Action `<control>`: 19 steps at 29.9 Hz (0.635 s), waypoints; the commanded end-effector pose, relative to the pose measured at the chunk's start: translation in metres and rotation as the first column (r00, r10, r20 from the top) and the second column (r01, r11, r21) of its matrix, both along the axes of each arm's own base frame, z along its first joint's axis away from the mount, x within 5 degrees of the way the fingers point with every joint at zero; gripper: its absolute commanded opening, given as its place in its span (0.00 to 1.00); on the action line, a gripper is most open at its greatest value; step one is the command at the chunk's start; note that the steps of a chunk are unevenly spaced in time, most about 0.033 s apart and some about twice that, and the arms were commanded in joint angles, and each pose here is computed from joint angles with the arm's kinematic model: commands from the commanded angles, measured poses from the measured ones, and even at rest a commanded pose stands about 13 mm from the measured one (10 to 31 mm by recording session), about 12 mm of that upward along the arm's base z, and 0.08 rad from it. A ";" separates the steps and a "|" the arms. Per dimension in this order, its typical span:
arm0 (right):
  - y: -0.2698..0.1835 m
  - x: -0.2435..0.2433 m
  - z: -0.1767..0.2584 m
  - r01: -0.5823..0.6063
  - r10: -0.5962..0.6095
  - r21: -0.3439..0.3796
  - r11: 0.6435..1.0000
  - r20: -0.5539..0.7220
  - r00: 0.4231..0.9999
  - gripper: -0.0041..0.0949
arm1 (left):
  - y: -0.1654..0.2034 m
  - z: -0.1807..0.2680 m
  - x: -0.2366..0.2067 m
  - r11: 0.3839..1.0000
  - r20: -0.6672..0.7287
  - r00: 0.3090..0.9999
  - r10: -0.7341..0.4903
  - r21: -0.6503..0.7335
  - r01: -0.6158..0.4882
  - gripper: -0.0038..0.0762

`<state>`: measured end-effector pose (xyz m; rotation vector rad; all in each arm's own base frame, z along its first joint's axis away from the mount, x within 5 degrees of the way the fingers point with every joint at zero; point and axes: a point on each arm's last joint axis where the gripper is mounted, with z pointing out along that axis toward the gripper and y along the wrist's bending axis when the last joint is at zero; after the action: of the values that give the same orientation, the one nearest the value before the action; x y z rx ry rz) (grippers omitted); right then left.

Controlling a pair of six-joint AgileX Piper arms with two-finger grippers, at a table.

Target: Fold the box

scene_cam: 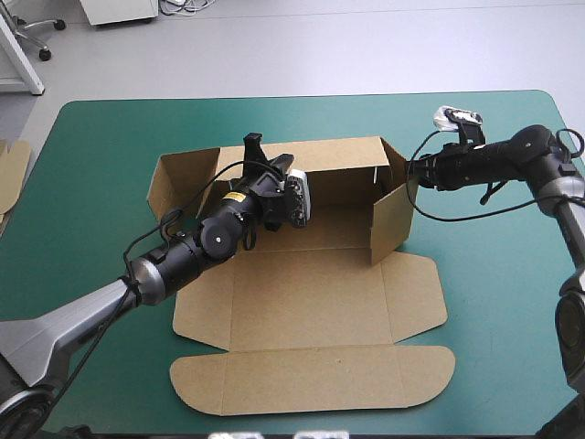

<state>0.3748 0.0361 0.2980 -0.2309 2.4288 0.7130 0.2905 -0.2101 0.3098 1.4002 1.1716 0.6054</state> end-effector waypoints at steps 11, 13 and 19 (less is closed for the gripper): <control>0.009 -0.040 0.014 -0.033 -0.002 0.118 0.992 0.284 0.959 0.35 | 0.000 0.021 -0.013 0.999 0.054 0.999 -0.004 -0.050 0.007 0.03; 0.010 -0.043 0.015 -0.052 0.012 0.130 0.990 0.290 0.957 0.35 | 0.000 0.021 -0.013 0.999 0.061 0.998 -0.002 -0.046 0.004 0.03; 0.012 -0.052 0.017 -0.074 0.035 0.117 0.990 0.304 0.952 0.35 | 0.000 0.022 -0.013 0.999 0.070 0.998 0.002 -0.043 0.001 0.03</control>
<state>0.3302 0.0455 0.2885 -0.3212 2.1855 0.7707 0.2838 -0.2127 0.3072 1.4116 1.1589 0.6057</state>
